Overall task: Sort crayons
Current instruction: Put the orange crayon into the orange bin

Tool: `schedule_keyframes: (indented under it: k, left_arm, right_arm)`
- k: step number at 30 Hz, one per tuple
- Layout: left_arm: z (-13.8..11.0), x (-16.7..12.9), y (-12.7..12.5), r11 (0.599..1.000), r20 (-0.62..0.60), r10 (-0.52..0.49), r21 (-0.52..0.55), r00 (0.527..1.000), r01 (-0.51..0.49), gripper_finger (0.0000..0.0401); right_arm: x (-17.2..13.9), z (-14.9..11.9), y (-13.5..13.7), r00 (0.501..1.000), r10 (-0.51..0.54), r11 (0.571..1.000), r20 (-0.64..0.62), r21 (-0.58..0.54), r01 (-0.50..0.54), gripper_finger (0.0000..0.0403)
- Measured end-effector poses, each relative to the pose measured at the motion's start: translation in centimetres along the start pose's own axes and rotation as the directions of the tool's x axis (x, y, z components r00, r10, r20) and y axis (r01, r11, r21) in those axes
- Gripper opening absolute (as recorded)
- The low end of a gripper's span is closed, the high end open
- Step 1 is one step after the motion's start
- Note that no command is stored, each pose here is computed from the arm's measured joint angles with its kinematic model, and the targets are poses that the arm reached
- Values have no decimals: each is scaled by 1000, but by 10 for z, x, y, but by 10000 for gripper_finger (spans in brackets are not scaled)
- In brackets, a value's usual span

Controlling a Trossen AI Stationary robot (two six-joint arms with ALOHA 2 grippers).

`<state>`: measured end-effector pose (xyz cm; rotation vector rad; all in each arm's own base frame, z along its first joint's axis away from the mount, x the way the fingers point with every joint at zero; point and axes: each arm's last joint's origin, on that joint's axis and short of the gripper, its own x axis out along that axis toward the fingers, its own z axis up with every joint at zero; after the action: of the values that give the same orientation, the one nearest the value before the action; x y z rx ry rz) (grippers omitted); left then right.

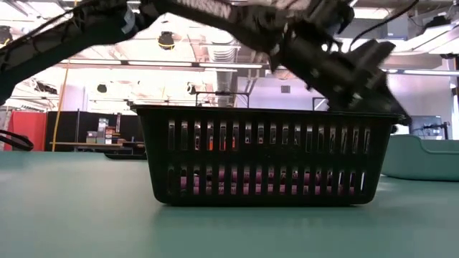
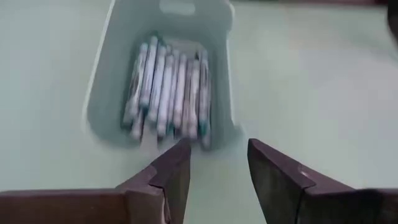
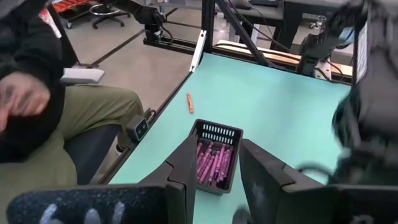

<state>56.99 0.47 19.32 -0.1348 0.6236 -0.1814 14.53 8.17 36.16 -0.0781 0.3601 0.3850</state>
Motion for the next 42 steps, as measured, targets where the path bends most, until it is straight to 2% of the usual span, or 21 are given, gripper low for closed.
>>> schedule_keyframes:
  k: [3,6,12,17,21,25,28,32,35,37,42]
  left_arm:
    - [7,-25,-20,995,-112,86,63,990,-80,143]
    - [10,-50,-43,984,-231,162,112,959,-139,138]
    - [8,-110,-98,953,-455,301,185,838,-241,135]
    - [-9,-145,-157,943,-595,332,186,732,-277,134]
    - [-28,-166,-213,937,-643,340,173,686,-302,134]
    - [-54,-176,-275,944,-646,317,142,694,-299,134]
    - [-77,-184,-321,953,-622,279,88,732,-289,134]
    - [-111,-187,-365,943,-571,258,-26,780,-331,134]
    - [-136,-183,-381,925,-555,249,-105,794,-364,134]
    - [-154,-178,-386,920,-563,254,-111,786,-377,134]
    - [-190,-157,-378,905,-602,250,-134,758,-404,134]
  right_arm:
    - [0,0,1,1000,6,1000,2,2,-6,117]
    - [-1,0,3,1000,12,1000,3,2,-12,117]
    - [-1,0,5,1000,-10,1000,7,-3,10,117]
    - [-1,1,5,1000,-9,1000,11,-1,9,117]
    - [-1,1,5,1000,-10,1000,10,1,10,117]
    - [-1,1,5,1000,-10,1000,10,-3,10,117]
    - [-1,1,5,1000,-10,1000,11,-10,10,117]
    - [3,3,6,1000,-9,999,28,-38,10,117]
    - [7,6,7,999,-9,998,51,-59,12,117]
    - [11,7,7,998,-10,997,60,-78,14,117]
    - [23,7,9,999,-11,994,41,-111,15,117]
